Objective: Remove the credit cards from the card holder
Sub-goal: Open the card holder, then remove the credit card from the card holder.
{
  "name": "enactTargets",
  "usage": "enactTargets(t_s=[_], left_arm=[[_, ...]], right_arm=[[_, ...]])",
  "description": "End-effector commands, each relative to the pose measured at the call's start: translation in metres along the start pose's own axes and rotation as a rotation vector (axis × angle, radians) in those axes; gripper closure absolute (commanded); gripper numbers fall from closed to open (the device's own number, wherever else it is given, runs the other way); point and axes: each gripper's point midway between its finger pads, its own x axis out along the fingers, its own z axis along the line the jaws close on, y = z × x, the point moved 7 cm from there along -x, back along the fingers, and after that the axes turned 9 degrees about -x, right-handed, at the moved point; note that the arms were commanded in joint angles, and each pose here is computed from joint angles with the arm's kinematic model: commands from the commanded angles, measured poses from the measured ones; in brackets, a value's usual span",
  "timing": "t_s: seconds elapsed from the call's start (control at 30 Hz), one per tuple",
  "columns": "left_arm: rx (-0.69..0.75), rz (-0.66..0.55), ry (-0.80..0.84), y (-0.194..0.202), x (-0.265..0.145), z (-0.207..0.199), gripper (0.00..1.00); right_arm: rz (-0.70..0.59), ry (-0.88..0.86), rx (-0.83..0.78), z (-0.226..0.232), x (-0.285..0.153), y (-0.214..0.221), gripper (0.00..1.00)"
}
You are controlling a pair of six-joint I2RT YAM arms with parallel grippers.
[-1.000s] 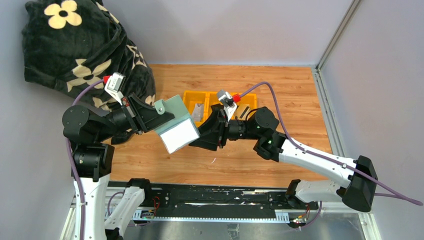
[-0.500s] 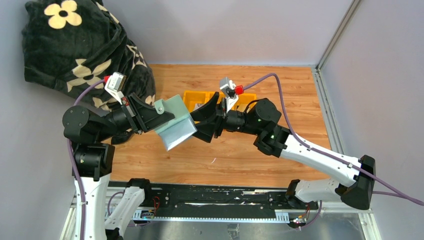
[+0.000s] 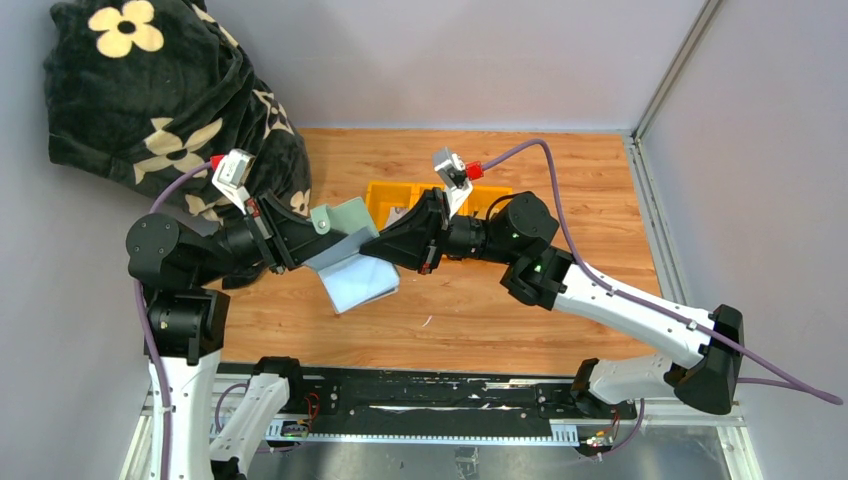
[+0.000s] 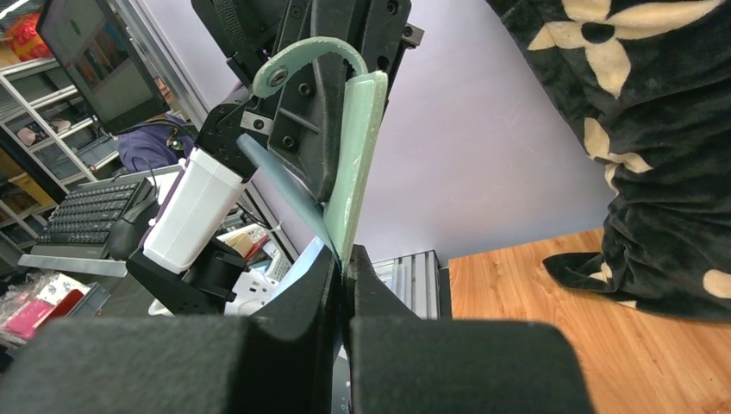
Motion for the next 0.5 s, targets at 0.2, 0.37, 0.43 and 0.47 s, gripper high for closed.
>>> enactTargets(t_s=[0.2,0.37,0.43,0.47], left_arm=[[0.262,-0.071,-0.068,-0.007,-0.009,-0.024,0.40],[0.368,-0.024,-0.028,-0.002,-0.013,-0.034,0.34],[0.406,0.024,-0.037,0.005,-0.016,-0.026,0.32],[0.436,0.038,-0.062,0.010,-0.019,-0.020,0.32]], right_arm=[[-0.005,-0.006,0.054,0.013,-0.012,-0.004,1.00],[0.014,0.014,0.064,0.013,-0.018,-0.001,1.00],[0.024,0.024,0.071,0.013,-0.019,-0.003,1.00],[0.026,0.025,0.072,0.014,-0.018,-0.005,1.00]])
